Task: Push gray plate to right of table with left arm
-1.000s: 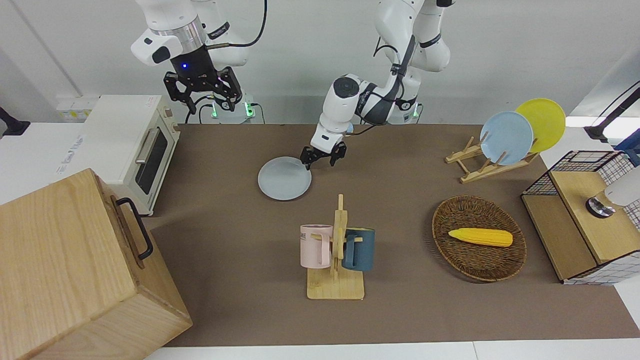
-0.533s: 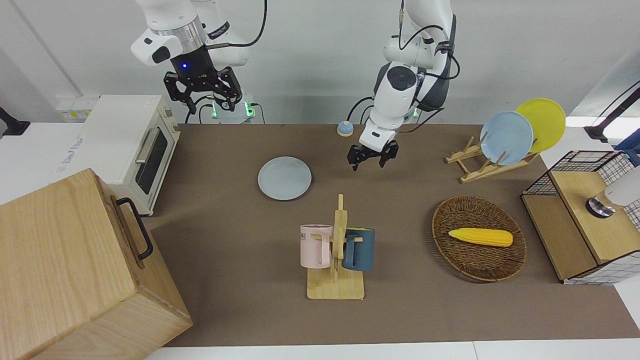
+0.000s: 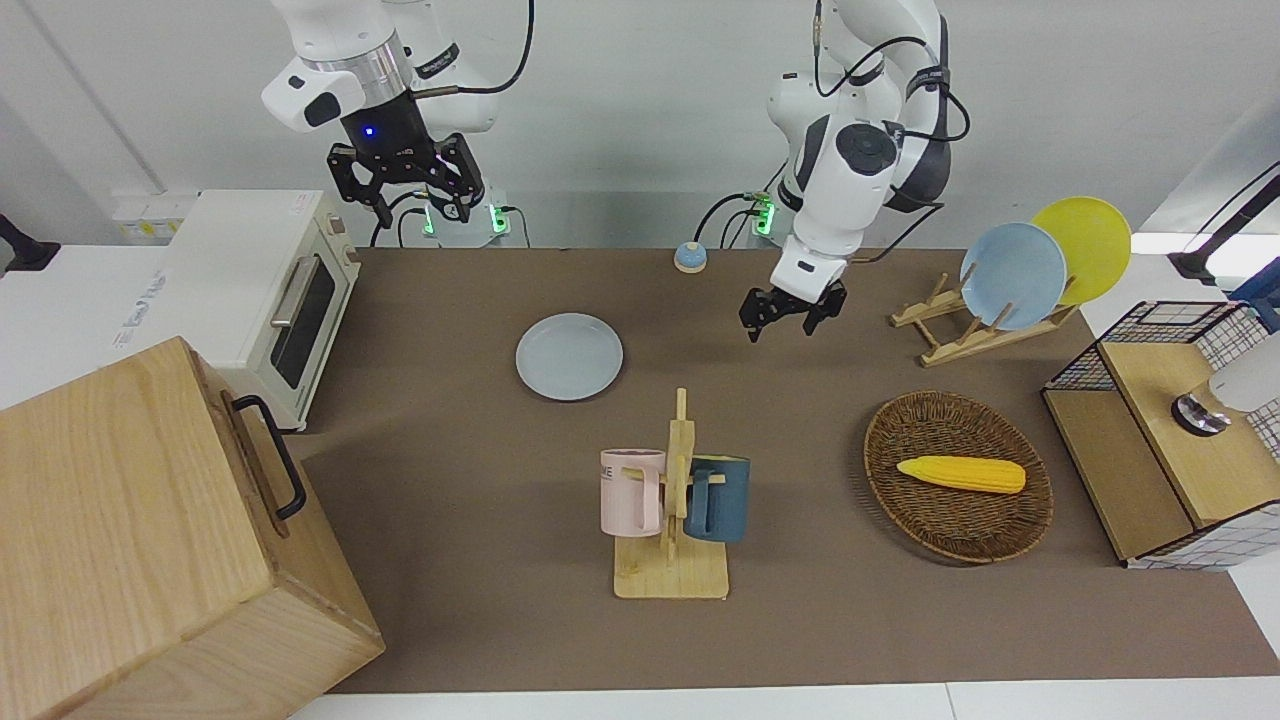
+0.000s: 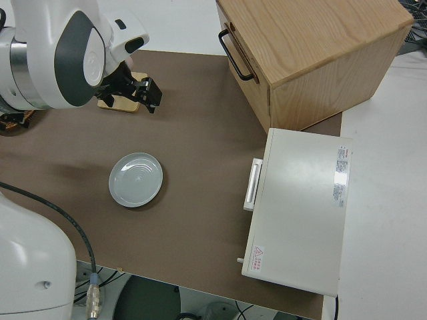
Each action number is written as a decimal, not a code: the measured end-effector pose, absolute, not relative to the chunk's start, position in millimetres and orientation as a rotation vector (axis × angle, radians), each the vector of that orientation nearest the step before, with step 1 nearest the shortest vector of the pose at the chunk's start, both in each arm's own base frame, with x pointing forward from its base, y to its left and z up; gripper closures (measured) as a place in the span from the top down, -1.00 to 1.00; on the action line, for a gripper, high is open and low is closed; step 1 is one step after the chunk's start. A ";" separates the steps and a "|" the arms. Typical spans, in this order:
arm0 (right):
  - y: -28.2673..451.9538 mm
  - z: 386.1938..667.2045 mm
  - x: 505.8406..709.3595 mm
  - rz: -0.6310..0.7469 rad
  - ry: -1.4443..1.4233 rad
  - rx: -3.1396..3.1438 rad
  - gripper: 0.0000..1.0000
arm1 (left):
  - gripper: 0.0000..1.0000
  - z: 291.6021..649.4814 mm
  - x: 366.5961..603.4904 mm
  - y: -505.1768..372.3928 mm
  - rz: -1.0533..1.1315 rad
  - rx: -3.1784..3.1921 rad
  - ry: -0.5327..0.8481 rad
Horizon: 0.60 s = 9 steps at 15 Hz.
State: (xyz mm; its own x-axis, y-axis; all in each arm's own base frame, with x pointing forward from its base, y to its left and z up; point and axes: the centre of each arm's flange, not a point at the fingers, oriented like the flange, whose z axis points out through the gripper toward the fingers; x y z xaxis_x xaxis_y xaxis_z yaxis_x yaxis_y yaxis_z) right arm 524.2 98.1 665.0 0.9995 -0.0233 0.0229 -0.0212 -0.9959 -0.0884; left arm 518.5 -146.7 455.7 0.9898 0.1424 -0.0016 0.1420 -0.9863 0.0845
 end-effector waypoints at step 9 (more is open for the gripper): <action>98.1 665.0 524.2 -0.037 0.034 -3.053 0.99 | 0.99 521.7 534.5 -91.4 -0.027 3.051 0.224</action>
